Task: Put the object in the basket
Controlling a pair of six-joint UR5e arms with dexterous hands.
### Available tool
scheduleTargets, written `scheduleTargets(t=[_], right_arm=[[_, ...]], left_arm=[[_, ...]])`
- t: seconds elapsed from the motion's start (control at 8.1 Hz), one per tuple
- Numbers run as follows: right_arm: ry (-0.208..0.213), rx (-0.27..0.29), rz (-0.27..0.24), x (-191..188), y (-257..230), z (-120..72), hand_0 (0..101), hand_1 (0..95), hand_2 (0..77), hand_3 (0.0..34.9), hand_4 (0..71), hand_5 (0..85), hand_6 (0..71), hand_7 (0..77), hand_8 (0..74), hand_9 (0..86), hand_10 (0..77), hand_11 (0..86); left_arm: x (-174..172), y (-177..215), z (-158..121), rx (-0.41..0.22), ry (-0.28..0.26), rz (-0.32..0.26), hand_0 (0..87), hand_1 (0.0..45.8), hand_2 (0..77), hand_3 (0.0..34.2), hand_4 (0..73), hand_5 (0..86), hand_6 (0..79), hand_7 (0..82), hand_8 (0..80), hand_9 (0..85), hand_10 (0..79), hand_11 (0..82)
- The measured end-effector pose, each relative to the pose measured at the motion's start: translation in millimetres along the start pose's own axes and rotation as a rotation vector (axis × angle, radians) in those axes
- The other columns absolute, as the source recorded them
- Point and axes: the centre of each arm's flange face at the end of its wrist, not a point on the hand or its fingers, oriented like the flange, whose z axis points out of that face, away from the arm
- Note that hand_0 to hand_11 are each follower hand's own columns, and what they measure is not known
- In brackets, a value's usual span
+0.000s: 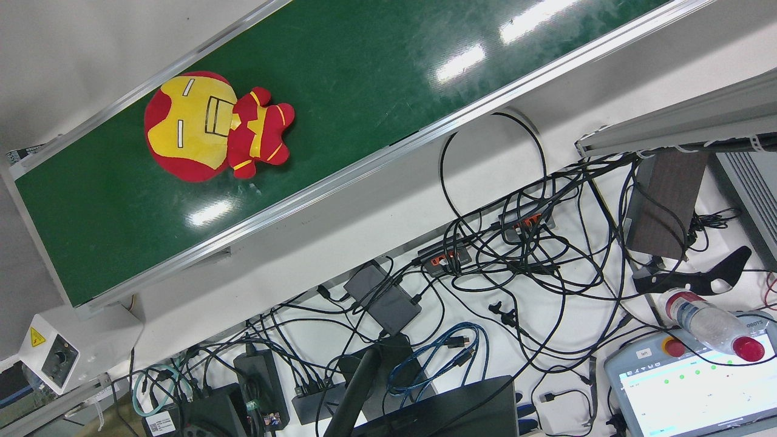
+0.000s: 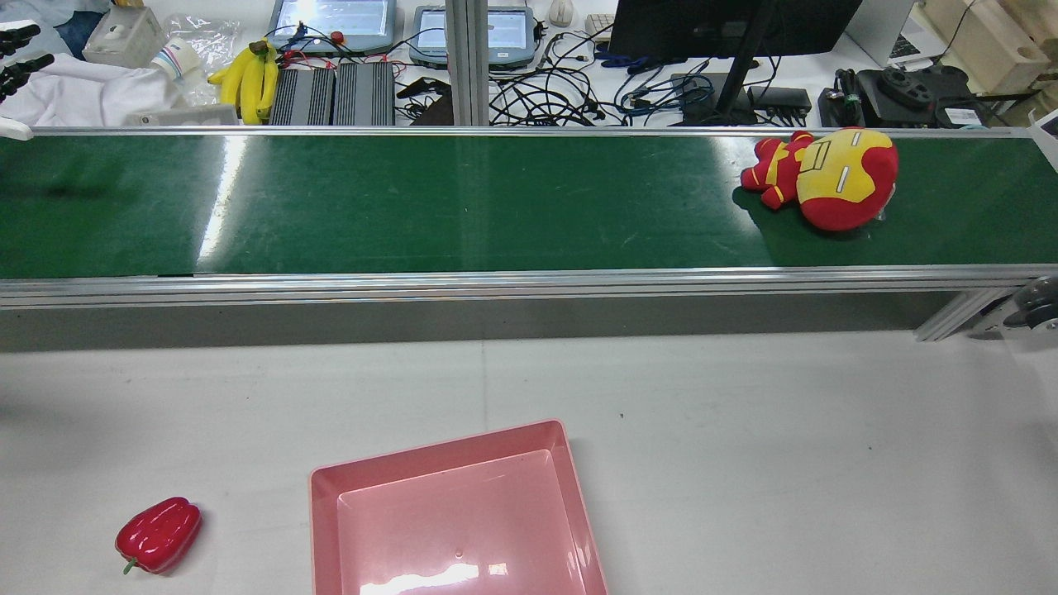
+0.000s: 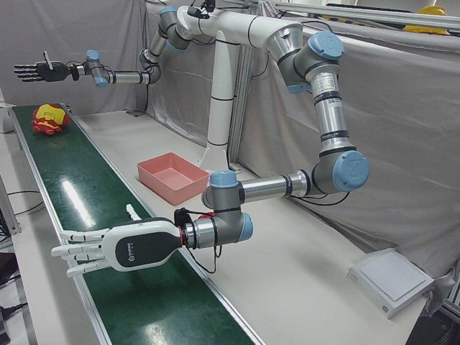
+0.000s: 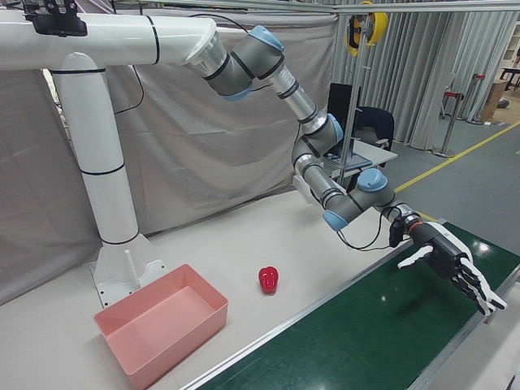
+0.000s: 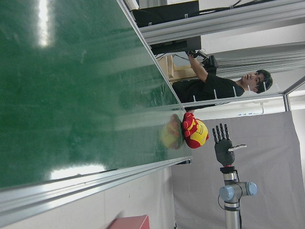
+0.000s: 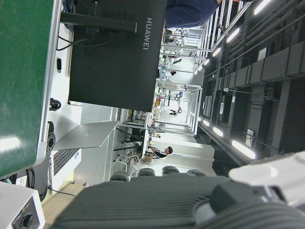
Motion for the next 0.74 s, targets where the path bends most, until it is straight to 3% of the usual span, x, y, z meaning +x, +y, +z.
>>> scheduleTargets(t=[0.37, 0.49, 0.74], right_arm=[[-0.001, 0.000, 0.000, -0.4, 0.0, -0.1, 0, 0.0, 0.5, 0.0, 0.0, 0.0, 0.0, 0.5, 0.0, 0.0, 0.0, 0.0], [-0.001, 0.000, 0.000, -0.4, -0.1, -0.1, 0, 0.0, 0.5, 0.0, 0.0, 0.0, 0.0, 0.5, 0.0, 0.0, 0.0, 0.0], [0.000, 0.000, 0.000, -0.2, 0.0, -0.1, 0, 0.0, 0.5, 0.0, 0.0, 0.0, 0.0, 0.5, 0.0, 0.0, 0.0, 0.0]], left_arm=[[-0.4, -0.6, -1.5, -0.001, 0.000, 0.003, 63.8, 24.5, 0.5, 0.1, 6.5, 18.0, 3.3, 2.7, 8.2, 12.5, 0.0, 0.0], [0.3, -0.7, -2.3, -0.001, 0.001, 0.004, 76.4, 21.3, 0.5, 0.0, 6.5, 18.0, 3.3, 2.7, 8.2, 13.1, 0.0, 0.0], [0.3, -0.2, -3.2, -0.003, -0.001, 0.005, 80.2, 20.7, 0.5, 0.0, 5.5, 18.0, 3.3, 2.7, 8.2, 13.6, 0.0, 0.0]])
